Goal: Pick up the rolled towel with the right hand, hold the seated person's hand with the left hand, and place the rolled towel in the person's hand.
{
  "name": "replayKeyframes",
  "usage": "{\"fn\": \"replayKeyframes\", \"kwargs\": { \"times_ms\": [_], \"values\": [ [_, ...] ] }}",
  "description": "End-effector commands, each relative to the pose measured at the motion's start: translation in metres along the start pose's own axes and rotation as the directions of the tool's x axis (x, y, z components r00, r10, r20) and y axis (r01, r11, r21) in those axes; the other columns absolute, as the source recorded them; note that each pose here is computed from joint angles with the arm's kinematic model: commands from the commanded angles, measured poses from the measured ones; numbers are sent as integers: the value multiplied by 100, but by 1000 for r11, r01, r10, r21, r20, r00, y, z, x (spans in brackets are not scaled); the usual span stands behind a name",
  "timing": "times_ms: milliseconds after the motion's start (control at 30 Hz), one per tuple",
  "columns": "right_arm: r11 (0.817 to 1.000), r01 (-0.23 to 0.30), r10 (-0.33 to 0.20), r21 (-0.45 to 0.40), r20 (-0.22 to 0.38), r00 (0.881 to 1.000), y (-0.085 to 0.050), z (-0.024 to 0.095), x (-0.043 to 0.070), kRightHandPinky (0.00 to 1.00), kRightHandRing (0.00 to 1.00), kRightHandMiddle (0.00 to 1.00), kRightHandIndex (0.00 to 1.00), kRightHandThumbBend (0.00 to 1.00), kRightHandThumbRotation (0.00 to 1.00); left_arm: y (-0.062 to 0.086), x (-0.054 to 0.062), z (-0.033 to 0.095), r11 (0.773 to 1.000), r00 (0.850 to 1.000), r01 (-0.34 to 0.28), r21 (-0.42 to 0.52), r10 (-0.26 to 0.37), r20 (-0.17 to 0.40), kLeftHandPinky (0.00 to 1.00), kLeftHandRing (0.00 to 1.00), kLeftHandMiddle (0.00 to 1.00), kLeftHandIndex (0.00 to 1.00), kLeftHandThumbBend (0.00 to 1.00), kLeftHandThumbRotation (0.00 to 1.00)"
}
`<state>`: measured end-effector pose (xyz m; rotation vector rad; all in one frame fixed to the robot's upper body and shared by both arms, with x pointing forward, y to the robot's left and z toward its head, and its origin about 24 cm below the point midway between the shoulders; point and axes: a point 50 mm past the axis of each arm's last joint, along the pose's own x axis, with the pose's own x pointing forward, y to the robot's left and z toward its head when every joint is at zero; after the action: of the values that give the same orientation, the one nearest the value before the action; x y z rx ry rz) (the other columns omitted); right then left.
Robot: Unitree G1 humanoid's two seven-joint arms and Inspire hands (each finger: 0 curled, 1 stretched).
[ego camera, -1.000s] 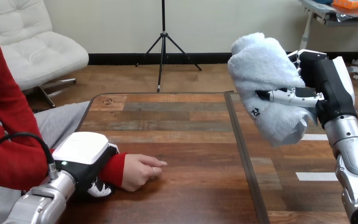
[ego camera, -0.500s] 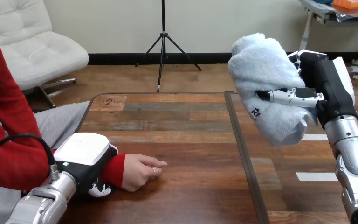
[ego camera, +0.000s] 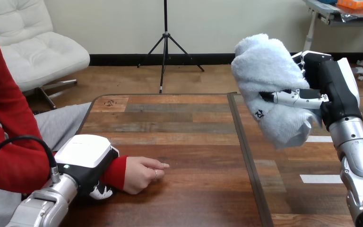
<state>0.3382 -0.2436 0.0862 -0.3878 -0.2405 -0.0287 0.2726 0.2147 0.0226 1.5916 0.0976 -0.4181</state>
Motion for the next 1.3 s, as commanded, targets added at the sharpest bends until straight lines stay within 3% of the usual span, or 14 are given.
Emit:
{"fn": "replayKeyframes", "kwargs": {
  "times_ms": [0,1267],
  "values": [
    [998,52,-55,29,122,991,-10,28,14,29,33,40,42,81,0,16,4,-1,998,999,-42,44,41,3,64,65,65,58,73,0],
    [999,47,-49,20,117,992,-9,27,14,28,33,39,42,81,0,19,1,-8,990,990,-139,-37,138,-22,38,44,47,45,57,0]
  ]
}}
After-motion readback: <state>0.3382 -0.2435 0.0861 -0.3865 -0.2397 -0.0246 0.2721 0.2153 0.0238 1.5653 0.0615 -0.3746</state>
